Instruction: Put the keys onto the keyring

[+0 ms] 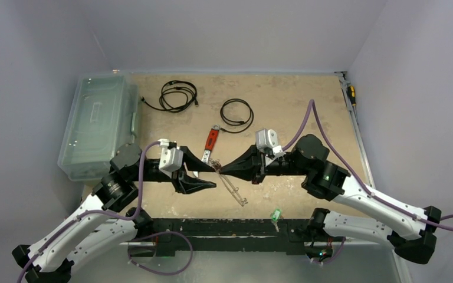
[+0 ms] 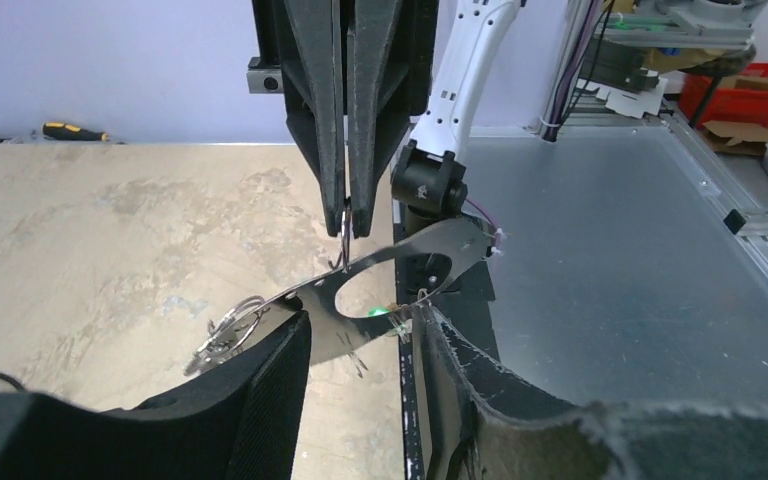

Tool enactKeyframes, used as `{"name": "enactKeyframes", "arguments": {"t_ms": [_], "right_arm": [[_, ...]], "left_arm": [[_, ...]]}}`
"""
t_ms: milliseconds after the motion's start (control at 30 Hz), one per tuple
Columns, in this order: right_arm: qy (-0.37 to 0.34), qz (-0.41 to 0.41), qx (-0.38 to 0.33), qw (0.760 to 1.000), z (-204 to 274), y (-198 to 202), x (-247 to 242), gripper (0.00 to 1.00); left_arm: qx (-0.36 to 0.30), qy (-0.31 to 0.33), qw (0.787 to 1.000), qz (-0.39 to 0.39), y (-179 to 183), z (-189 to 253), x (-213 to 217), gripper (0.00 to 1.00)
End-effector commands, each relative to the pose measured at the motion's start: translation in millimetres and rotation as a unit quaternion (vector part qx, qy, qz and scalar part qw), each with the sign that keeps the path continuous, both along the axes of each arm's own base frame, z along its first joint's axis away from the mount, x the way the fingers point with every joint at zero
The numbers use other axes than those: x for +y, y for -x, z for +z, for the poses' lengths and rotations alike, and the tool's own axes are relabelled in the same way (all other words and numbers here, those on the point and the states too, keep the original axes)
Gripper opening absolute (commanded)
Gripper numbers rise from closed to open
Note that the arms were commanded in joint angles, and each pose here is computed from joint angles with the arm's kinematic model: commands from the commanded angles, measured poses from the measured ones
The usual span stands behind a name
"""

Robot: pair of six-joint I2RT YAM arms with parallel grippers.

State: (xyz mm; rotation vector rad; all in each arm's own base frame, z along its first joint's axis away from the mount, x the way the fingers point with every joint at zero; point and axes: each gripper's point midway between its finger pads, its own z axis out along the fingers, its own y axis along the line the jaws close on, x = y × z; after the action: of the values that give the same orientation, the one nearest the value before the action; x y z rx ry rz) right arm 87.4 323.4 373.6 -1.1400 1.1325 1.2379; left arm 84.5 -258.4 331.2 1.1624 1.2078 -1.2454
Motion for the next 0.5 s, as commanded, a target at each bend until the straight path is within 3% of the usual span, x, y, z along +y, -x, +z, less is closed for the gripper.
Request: {"name": "enactKeyframes", "arguments": {"t_ms": [0,167,333,467], "right_arm": [[-0.036,0.044,-0.01,0.998,17,13,5,0.0],[-0.017,0.06,0.0,0.998,9,14,13,0.0],[0.008,0.017,0.005,1.0,-2,-1,12,0.0],[0.017,-0.003,0.0,1.0,-3,-6,8,0.0]], "left_arm": [[-0.006,0.012,1.0,-0.028,6,5,-4,0.42],[-0.002,0.006,1.0,-0.01,0,3,-4,0.47],[-0.014,-0.011,0.998,0.06,-20,-1,4,0.53],[-0.021,-0.014,0.997,0.068,-21,-2,8,0.54]]}}
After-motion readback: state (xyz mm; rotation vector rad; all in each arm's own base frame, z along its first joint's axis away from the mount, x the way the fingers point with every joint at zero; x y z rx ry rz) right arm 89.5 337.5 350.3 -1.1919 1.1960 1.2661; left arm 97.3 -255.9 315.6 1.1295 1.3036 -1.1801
